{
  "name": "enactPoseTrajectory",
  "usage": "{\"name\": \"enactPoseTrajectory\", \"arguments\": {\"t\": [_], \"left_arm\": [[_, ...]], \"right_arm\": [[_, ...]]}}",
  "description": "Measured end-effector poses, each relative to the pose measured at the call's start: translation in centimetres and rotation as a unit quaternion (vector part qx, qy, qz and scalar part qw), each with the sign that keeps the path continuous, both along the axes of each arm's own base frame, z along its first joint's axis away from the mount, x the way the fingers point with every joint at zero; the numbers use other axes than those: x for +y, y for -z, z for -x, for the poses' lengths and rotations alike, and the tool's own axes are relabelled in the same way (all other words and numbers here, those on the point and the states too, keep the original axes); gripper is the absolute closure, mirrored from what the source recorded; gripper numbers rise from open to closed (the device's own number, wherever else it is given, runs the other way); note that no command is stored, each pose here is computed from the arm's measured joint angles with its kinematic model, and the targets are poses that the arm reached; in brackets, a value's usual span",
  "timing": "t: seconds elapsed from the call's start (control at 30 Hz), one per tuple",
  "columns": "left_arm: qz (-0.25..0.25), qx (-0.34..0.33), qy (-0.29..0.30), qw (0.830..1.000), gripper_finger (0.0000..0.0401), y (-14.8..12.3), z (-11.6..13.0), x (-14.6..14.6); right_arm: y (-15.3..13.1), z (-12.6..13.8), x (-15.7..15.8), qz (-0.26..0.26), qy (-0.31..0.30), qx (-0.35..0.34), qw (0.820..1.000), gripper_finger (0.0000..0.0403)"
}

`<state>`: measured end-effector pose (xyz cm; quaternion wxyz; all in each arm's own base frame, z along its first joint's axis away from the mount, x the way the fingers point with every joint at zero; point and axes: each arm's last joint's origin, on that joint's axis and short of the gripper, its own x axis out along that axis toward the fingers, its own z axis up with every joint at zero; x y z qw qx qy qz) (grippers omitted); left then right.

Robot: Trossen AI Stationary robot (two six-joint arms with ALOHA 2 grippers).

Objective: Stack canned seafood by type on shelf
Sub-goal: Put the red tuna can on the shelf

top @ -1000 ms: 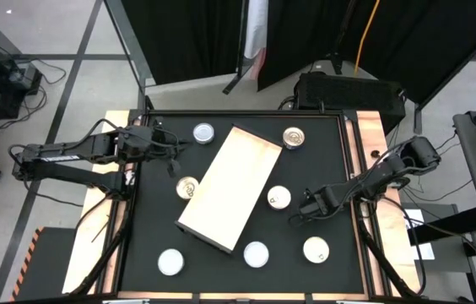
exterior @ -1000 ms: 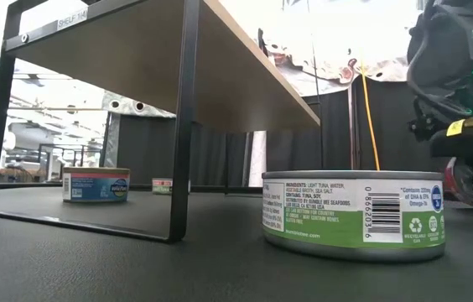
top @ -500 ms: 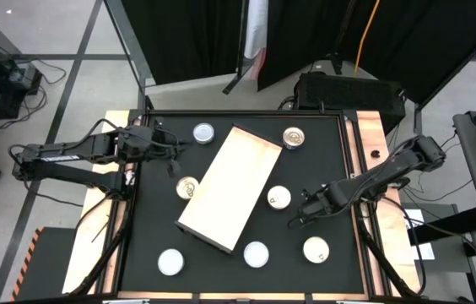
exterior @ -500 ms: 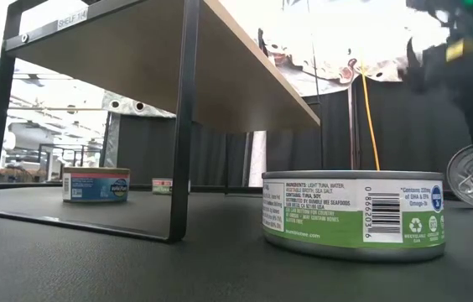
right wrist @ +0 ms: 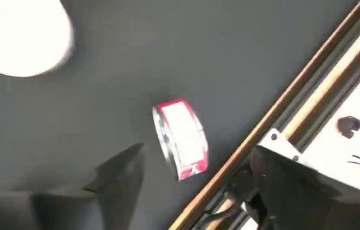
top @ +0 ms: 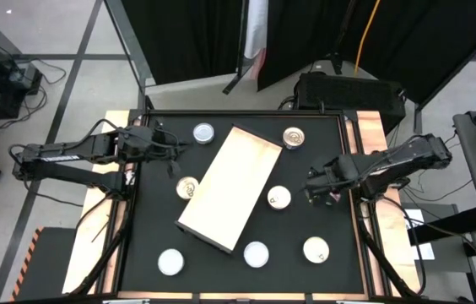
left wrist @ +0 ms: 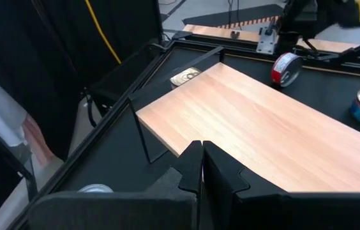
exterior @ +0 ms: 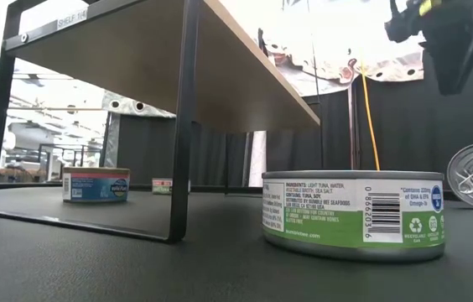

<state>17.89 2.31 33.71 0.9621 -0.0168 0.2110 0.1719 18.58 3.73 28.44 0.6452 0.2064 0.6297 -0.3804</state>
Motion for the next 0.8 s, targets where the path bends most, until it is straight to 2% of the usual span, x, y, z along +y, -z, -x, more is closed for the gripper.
{"name": "enactPoseTrajectory", "arguments": {"t": [0.1,0.2,0.33,0.6,0.8], "left_arm": [[0.003,0.000,0.008,1.000,0.0383,0.0,0.0,-0.1],[0.003,-0.001,0.010,1.000,0.0383,0.0,0.0,-0.2],[0.003,-0.004,0.013,1.000,0.0383,-0.1,-0.1,-0.3],[0.001,-0.021,0.013,1.000,0.0383,-0.4,-0.2,-0.3],[0.002,-0.016,0.013,1.000,0.0383,-0.3,-0.2,-0.3]], "right_arm": [[1.8,0.0,-0.4,-0.023,-0.007,0.010,1.000,0.0058],[3.5,-0.4,-0.3,-0.065,-0.014,-0.003,0.998,0.0036],[4.6,0.1,-0.5,-0.081,-0.019,0.028,0.996,0.0031],[5.2,0.3,-1.9,-0.088,-0.042,0.032,0.995,0.0031],[6.7,0.8,-2.9,-0.094,-0.049,0.051,0.993,0.0033]]}}
